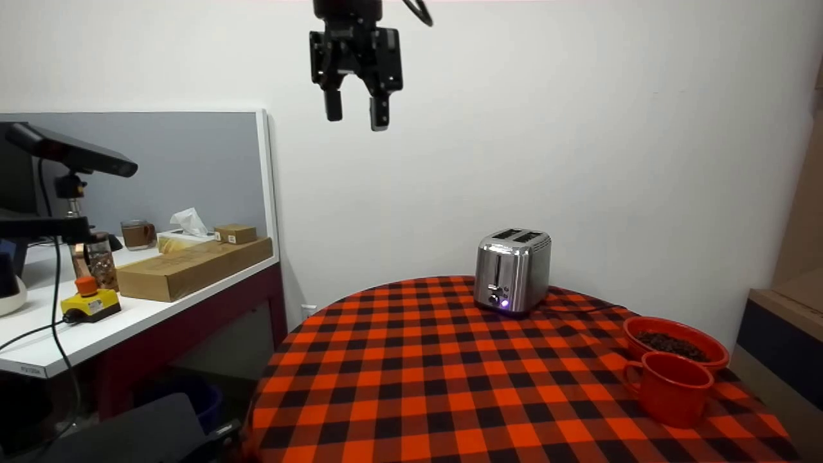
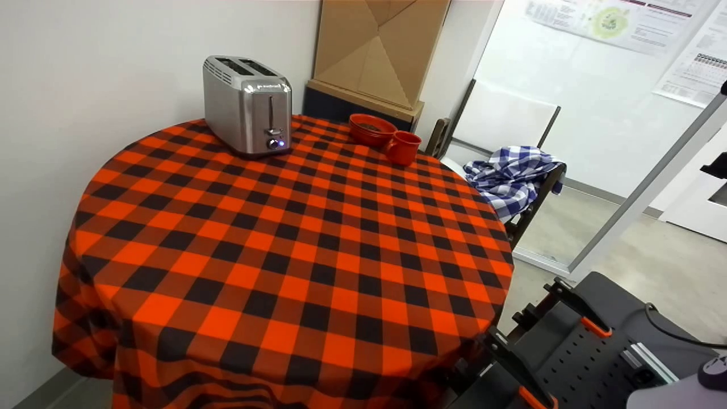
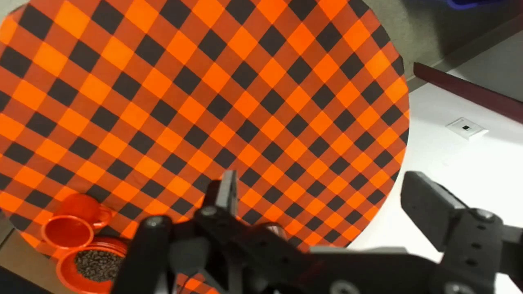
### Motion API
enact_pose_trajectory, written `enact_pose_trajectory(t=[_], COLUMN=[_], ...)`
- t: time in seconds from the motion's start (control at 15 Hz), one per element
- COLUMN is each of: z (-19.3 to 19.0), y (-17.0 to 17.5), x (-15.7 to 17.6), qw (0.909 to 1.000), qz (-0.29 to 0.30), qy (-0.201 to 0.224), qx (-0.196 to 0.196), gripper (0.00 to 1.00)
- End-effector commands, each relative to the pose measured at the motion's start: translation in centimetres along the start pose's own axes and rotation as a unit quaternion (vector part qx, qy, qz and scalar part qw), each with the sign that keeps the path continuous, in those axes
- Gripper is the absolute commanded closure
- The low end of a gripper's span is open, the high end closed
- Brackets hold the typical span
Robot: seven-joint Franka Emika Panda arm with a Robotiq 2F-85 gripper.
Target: Move and turn the toaster off
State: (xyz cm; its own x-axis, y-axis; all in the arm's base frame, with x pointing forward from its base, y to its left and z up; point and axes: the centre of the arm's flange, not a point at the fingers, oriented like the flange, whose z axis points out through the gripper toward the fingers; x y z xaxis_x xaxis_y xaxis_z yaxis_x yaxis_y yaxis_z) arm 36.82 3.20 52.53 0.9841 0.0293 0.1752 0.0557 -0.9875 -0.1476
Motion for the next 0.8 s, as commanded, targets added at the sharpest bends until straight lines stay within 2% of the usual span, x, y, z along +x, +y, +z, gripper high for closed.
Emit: enact_pose_trajectory(t=[0.0, 0.2, 0.33, 0.47, 0.73], z=[0.6, 1.6, 2.8, 4.3, 8.1], y=[1.4, 0.8, -0.3, -1.3, -2.4], x=[7.1, 11.0, 13.4, 15.6, 18.7], qw=[0.9991, 0.9974, 0.9940, 0.9872, 0.9722], qz=[-0.041, -0.060, -0.071, -0.091, -0.123], qy=[0.005, 0.020, 0.045, 0.073, 0.117], qx=[-0.001, -0.035, -0.070, -0.108, -0.161], gripper=[0.00, 0.00, 0.00, 0.00, 0.00])
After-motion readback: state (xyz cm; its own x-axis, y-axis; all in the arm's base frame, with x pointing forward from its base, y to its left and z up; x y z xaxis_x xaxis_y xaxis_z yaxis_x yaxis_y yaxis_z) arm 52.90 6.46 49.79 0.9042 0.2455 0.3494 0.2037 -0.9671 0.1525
